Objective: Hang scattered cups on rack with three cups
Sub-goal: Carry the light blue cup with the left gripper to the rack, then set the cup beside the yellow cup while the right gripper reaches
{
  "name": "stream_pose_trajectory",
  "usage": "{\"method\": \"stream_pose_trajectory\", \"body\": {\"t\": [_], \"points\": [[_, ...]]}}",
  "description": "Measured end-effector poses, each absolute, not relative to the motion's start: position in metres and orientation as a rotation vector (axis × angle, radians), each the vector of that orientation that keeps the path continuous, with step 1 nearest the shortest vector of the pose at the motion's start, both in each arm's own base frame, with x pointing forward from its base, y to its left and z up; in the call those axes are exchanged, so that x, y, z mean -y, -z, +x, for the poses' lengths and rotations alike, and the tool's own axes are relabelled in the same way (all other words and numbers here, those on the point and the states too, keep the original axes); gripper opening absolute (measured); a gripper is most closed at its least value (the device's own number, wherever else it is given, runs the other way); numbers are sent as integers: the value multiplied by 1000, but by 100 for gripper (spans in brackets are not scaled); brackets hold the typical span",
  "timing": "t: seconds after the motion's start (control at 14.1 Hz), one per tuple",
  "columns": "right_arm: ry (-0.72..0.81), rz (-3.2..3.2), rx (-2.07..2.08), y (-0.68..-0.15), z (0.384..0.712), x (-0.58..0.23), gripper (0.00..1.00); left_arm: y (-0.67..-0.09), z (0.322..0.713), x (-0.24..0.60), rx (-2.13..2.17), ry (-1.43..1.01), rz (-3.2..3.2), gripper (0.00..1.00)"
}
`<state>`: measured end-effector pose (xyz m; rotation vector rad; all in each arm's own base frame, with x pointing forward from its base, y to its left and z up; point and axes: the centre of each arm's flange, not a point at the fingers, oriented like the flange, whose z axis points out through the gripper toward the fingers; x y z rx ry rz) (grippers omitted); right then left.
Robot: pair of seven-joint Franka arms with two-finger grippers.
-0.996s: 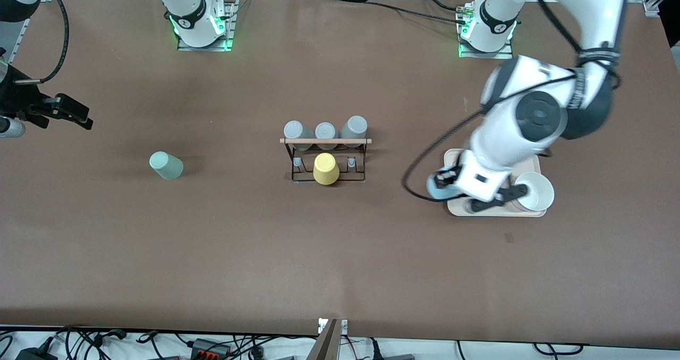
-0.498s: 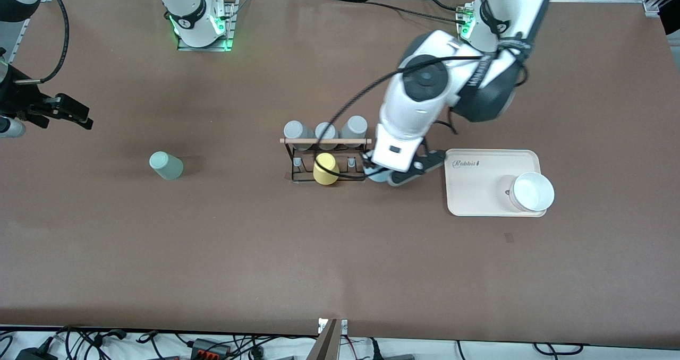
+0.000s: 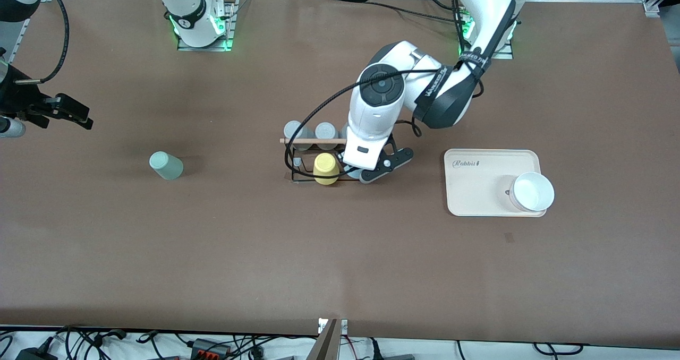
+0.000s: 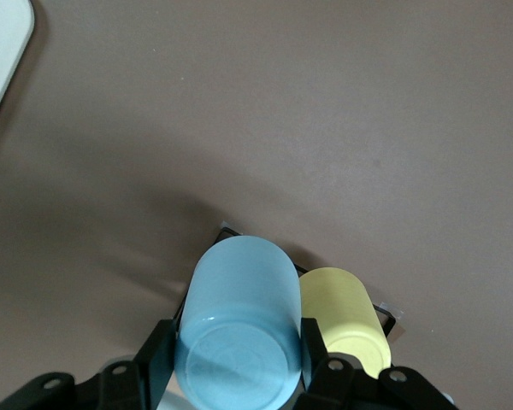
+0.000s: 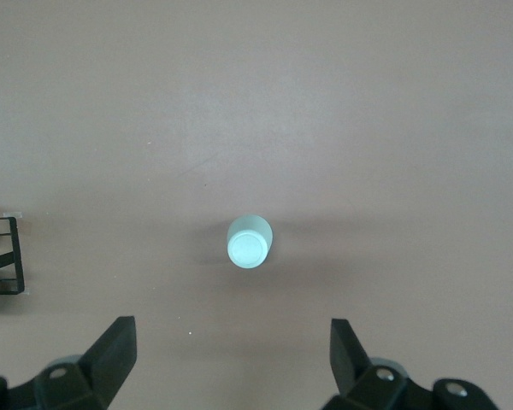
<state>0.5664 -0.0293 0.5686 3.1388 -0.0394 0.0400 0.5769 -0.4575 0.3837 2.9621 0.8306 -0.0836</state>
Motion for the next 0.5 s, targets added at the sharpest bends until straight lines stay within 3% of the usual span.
{"method": "stream_pose_trajectory", "body": {"t": [0.5], "points": [[-31, 3139, 39, -566, 567, 29, 100, -327, 576, 468, -827, 115, 3008, 63]]}}
